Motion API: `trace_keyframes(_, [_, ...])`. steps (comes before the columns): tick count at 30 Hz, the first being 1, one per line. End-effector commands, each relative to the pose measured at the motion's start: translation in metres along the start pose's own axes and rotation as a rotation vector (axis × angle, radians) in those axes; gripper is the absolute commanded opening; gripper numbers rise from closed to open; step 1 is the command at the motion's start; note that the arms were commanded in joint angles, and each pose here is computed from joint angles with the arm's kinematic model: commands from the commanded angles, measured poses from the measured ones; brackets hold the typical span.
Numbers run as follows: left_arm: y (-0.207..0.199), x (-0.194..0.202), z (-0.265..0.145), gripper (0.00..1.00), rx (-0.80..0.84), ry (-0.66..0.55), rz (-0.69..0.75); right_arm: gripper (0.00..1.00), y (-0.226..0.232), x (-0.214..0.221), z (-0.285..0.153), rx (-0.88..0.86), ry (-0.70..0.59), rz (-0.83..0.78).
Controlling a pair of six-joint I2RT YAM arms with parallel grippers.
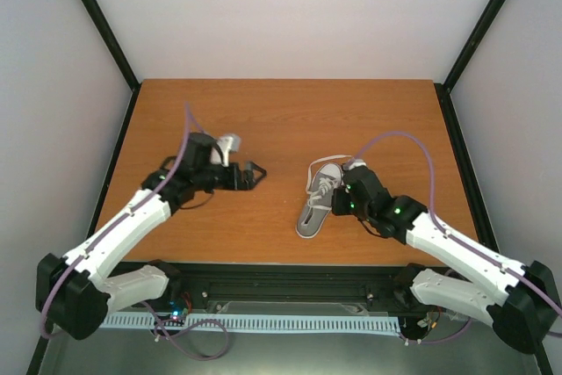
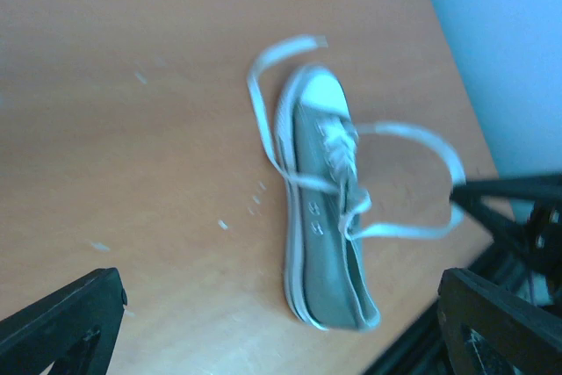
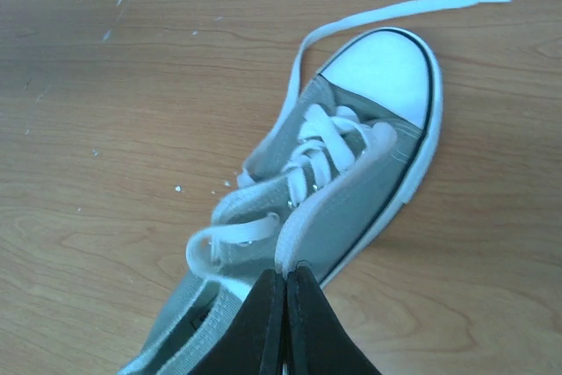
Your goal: Tie the shoes
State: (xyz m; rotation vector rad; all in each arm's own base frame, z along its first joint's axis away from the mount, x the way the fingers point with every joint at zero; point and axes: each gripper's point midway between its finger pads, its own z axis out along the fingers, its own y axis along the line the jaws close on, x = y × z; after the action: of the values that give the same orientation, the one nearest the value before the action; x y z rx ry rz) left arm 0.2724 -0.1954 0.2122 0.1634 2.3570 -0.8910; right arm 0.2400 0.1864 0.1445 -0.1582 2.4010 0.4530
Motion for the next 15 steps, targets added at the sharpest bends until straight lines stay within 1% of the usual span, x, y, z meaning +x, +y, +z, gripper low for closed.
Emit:
trace_keyframes(1, [-0.034, 0.033, 0.035, 0.99, 0.130, 0.057, -0.035, 0.03, -0.017, 0.005, -0.012, 0.035, -0.052, 0.084])
trace_keyframes(4, [-0.042, 0.050, 0.049, 0.99, 0.155, 0.075, -0.026, 0.03, -0.016, -0.001, -0.024, 0.010, -0.099, 0.086])
trace_keyframes(7, [-0.045, 0.054, 0.055, 0.99, 0.164, 0.068, -0.032, 0.03, -0.047, -0.009, -0.047, 0.147, -0.183, 0.162])
trace_keyframes(9, [-0.040, 0.059, 0.062, 0.99, 0.148, 0.084, -0.053, 0.03, -0.067, -0.008, -0.058, 0.237, -0.222, 0.208])
trace_keyframes(12, [-0.031, 0.073, 0.079, 0.98, 0.115, 0.131, -0.084, 0.03, -0.087, -0.003, -0.064, 0.335, -0.239, 0.235])
trace_keyframes(14, [-0.027, 0.076, 0.091, 0.95, 0.104, 0.151, -0.111, 0.03, -0.093, 0.001, -0.060, 0.380, -0.228, 0.240])
trace_keyframes(15, [-0.029, 0.072, 0.096, 0.93, 0.105, 0.150, -0.118, 0.03, -0.096, 0.005, -0.056, 0.401, -0.218, 0.250])
